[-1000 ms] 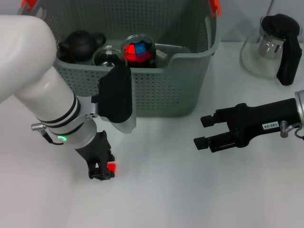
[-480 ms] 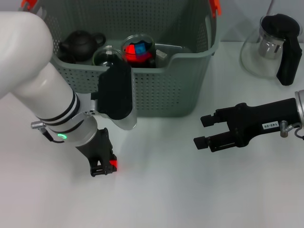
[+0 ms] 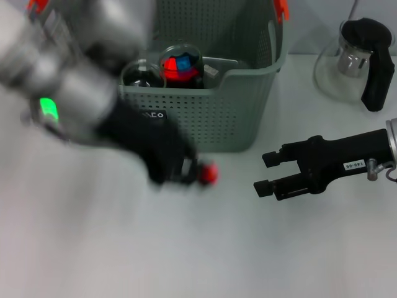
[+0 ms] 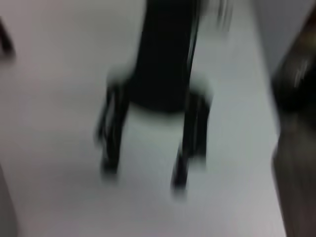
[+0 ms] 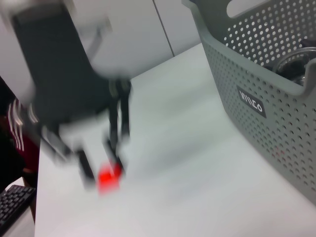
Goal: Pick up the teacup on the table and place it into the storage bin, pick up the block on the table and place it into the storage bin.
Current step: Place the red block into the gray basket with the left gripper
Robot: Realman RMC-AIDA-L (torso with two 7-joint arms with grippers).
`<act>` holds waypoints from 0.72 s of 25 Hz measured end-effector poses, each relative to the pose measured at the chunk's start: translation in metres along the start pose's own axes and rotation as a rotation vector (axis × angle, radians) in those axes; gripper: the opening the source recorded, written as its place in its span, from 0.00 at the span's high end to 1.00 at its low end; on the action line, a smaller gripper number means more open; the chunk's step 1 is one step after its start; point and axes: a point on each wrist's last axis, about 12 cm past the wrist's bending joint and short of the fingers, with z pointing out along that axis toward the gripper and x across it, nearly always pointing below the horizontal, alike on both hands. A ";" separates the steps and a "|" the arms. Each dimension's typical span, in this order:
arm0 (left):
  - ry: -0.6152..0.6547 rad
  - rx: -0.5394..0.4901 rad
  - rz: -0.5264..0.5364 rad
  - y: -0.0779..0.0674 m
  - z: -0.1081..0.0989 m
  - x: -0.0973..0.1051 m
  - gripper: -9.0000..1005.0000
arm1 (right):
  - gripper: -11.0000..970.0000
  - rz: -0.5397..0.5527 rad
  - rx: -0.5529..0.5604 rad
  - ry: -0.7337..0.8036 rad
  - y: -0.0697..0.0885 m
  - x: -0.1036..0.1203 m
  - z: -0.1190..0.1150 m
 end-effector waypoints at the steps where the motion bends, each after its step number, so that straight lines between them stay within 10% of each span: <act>1: -0.064 -0.020 -0.008 0.003 -0.011 -0.007 0.76 | 0.14 -0.001 0.000 0.000 0.000 0.000 0.000; 7: -0.357 -0.311 -0.050 0.040 -0.059 -0.038 0.72 | 0.14 -0.005 -0.002 0.002 0.000 0.000 0.000; 18: -0.472 -0.566 -0.227 0.108 -0.033 -0.049 0.67 | 0.14 -0.010 -0.004 0.003 0.000 -0.002 0.001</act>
